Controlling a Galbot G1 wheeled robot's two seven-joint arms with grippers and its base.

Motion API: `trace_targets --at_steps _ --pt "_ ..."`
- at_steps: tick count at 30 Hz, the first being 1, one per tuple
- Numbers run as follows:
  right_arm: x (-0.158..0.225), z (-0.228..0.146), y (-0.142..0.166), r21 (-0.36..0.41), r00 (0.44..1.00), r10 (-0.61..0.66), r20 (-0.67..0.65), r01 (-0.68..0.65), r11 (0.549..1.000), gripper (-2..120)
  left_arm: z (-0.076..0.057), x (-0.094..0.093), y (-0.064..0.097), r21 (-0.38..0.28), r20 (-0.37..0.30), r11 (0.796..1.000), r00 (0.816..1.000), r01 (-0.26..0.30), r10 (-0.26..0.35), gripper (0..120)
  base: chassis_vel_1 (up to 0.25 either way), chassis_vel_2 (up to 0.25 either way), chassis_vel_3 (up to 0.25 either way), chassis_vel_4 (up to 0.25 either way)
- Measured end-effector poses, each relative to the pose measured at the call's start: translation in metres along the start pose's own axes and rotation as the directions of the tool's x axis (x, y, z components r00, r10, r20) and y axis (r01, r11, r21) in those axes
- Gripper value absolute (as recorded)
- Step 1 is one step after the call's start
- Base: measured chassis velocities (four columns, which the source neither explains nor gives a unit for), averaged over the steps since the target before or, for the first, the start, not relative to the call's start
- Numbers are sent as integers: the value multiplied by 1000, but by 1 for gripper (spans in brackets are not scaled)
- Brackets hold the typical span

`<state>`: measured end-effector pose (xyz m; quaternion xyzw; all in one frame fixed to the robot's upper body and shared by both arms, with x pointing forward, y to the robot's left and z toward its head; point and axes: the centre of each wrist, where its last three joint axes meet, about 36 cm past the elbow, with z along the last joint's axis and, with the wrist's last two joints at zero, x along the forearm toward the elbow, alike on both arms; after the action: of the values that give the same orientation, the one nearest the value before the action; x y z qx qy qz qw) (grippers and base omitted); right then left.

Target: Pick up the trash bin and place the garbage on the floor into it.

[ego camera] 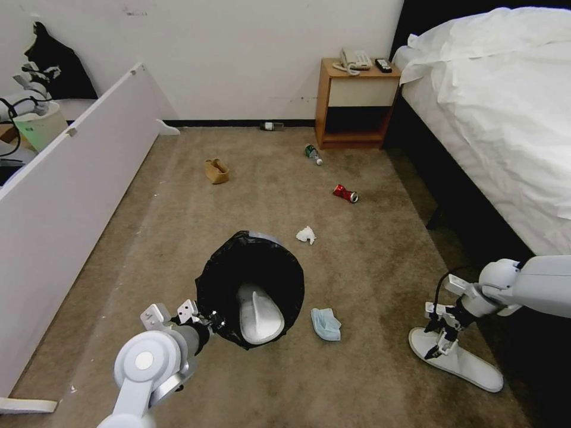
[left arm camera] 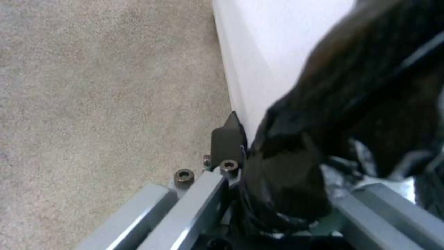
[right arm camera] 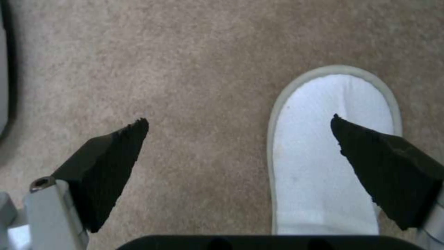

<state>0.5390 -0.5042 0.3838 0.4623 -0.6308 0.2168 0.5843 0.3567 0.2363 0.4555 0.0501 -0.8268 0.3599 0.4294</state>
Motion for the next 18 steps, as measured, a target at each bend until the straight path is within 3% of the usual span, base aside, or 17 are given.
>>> trace_targets --at_steps 18 --pt "8 15 2 -31 1000 31 4 -31 999 100 1 -2 1 -5 -7 1000 1000 4 -4 0 0 0 0 0"
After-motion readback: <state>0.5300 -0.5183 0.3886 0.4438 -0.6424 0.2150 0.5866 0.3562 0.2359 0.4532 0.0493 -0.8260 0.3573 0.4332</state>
